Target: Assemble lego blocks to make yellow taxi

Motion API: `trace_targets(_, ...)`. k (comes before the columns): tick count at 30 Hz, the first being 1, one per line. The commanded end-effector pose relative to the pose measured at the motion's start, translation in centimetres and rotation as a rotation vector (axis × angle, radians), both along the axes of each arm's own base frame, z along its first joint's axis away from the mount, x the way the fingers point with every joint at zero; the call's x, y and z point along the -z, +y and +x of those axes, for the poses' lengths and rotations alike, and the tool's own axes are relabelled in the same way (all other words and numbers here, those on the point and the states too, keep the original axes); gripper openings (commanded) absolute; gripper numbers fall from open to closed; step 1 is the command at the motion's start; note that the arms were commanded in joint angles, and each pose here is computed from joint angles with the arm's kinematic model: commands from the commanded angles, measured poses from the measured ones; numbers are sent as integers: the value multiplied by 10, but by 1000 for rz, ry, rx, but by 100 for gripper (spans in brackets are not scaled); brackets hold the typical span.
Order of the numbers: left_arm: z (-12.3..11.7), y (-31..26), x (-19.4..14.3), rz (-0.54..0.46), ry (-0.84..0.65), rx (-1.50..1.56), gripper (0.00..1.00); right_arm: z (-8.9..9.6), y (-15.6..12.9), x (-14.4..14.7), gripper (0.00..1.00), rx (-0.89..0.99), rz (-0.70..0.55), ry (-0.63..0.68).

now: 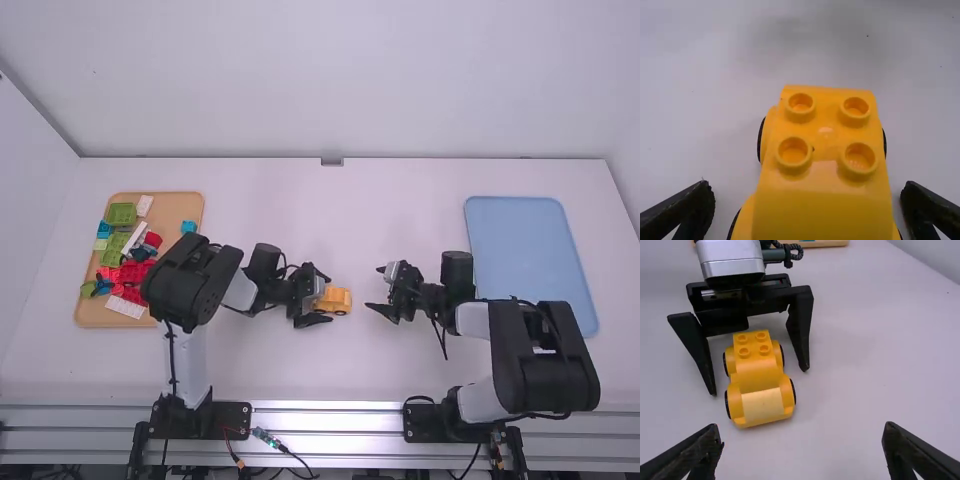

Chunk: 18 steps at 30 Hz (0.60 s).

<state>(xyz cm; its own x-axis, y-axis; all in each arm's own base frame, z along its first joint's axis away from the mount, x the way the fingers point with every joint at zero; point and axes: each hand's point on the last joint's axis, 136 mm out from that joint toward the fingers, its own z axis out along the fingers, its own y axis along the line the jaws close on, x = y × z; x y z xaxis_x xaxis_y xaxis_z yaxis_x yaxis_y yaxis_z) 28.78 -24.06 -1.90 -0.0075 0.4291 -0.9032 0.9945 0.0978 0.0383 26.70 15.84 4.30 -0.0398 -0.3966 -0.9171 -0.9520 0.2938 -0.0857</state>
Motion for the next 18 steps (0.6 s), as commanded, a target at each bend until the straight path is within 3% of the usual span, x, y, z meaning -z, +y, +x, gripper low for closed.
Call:
trace_targets(1,7,3,0,38,1,-49,99,-9,4,10,85,-10,24,73)
trace_targets(6,4,10,-21,52,-3,-70,99,-13,24,30,90,-85,24,107)
trace_targets(18,-2,37,-84,94,-53,-62,99,-13,70,47,99,-245,13,102)
